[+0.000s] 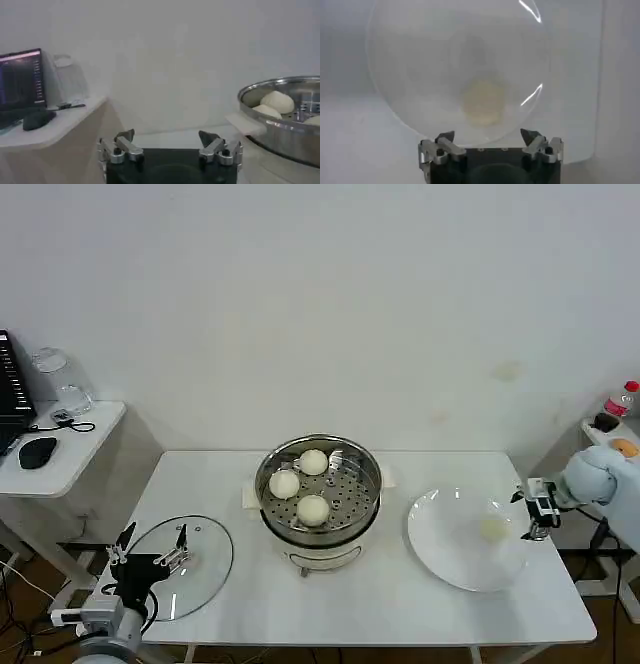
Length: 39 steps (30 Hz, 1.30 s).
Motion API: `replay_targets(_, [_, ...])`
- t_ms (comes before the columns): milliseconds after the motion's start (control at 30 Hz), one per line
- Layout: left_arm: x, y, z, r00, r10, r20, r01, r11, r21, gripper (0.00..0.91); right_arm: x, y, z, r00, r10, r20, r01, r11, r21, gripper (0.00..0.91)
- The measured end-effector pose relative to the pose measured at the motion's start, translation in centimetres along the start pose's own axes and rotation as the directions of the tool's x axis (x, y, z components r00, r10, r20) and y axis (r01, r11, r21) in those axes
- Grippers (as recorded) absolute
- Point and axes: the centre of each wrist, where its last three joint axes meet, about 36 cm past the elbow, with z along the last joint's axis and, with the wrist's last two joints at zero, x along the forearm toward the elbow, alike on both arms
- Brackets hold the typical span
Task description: Take steamed baozi put them in steamer then cover it.
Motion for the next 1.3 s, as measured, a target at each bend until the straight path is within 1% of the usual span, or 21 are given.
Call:
replay_targets(300, [0.0, 0.3, 0.1, 1.000, -0.009, -0.004, 0.009, 1.000, -0.002, 0.907, -2.6, -1.0, -1.3, 1.000, -0.014, 0.016, 0.014, 1.000, -0.003, 0.907])
replay_targets(567, [0.1, 0.3, 0.2, 1.000, -0.013, -0.006, 0.013, 1.000, 0.000, 0.907, -4.2, -1.2, -2.2, 0.999, -0.038, 0.015, 0.038, 0.999, -0.007, 0.897])
replay_targets(800, [0.2, 0.3, 0.2, 1.000, -0.013, -0.005, 0.013, 1.000, 0.004, 0.907, -4.7, -1.2, -2.4, 0.999, -0.047, 0.008, 0.047, 0.999, -0.011, 0.776])
replay_targets(867, [0.1, 0.3, 0.2, 1.000, -0.013, -0.004, 0.013, 1.000, 0.005, 0.907, -4.8, -1.2, -2.4, 0.999, -0.049, 0.005, 0.049, 0.999, -0.013, 0.756])
replay_targets(900, [0.2, 0.3, 0.2, 1.000, -0.013, -0.004, 0.013, 1.000, 0.005, 0.907, -4.9, -1.2, -2.4, 0.999, -0.049, 0.005, 0.049, 0.999, -0.014, 0.705])
replay_targets(967, [0.2, 0.2, 0.2, 1.000, -0.013, -0.004, 0.013, 1.000, 0.005, 0.907, -5.0, -1.3, -2.4, 0.999, -0.049, 0.005, 0.050, 0.999, -0.016, 0.685])
replay_targets(1033, [0.2, 0.2, 0.2, 1.000, -0.013, -0.004, 0.013, 1.000, 0.006, 0.907, -5.1, -1.4, -2.6, 0.999, -0.049, 0.006, 0.049, 0.999, -0.015, 0.645])
replay_targets(1200, [0.2, 0.3, 0.2, 1.000, -0.015, -0.005, 0.015, 1.000, 0.006, 0.907, -4.9, -1.5, -2.8, 0.999, -0.049, 0.007, 0.049, 0.999, -0.015, 0.615])
replay_targets(1300, [0.2, 0.2, 0.2, 1.000, -0.016, -0.003, 0.016, 1.000, 0.009, 0.907, -4.6, -1.7, -2.7, 0.999, -0.046, 0.006, 0.046, 0.999, -0.011, 0.615])
